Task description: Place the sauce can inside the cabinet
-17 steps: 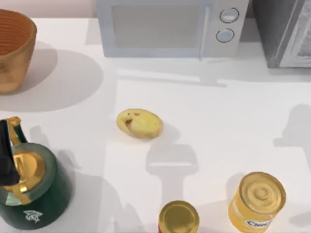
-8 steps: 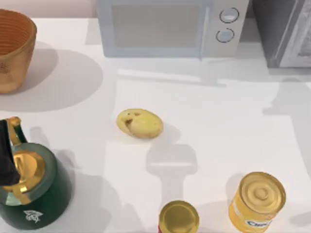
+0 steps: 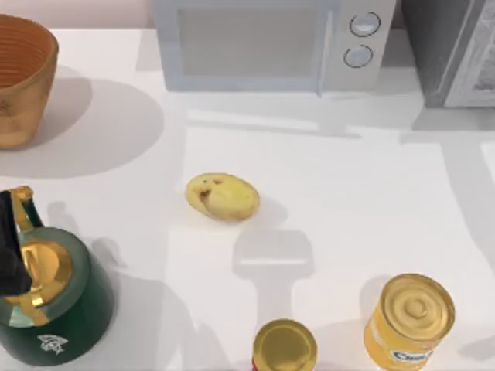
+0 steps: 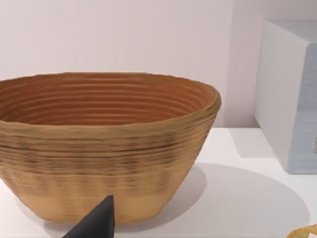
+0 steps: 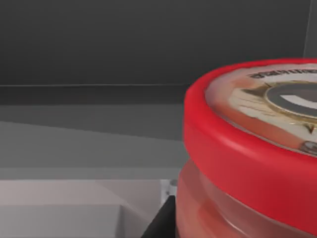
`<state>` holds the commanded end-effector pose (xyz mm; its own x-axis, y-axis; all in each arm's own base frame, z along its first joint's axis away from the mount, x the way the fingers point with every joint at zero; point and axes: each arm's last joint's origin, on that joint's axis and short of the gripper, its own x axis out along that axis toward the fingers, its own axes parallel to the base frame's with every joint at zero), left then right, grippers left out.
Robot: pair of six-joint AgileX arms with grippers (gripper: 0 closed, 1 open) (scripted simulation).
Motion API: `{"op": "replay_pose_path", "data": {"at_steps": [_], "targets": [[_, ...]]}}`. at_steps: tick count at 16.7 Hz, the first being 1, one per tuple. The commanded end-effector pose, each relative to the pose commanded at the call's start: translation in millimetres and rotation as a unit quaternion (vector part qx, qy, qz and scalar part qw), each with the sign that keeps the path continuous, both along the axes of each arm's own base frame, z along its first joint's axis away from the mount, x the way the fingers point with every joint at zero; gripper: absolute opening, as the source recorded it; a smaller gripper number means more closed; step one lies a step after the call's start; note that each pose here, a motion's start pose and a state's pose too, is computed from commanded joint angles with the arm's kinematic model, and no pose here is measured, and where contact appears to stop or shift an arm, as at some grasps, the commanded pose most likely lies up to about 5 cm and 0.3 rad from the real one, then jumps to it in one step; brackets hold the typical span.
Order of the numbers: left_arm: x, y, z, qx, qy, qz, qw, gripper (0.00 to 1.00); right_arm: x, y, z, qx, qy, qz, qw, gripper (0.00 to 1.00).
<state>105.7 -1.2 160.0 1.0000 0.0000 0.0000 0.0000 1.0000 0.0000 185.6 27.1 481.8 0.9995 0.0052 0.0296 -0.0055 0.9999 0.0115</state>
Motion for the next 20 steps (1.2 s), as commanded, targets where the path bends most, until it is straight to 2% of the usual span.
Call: {"op": "replay_pose_path", "data": {"at_steps": [7,11,17,20], "targets": [[0,0,0,0.000,0.000,0.000,1.000,1.00,44,15,47,-0.002,0.001,0.000,1.000,0.00],[0,0,0,0.000,0.000,0.000,1.000,1.00,61,21,48,-0.005,0.016,0.000,1.000,0.00],[0,0,0,0.000,0.000,0.000,1.000,1.00,61,20,48,-0.004,0.016,-0.002,1.000,0.00],[0,0,0,0.000,0.000,0.000,1.000,1.00,78,21,50,-0.003,0.015,-0.002,1.000,0.00]]}}
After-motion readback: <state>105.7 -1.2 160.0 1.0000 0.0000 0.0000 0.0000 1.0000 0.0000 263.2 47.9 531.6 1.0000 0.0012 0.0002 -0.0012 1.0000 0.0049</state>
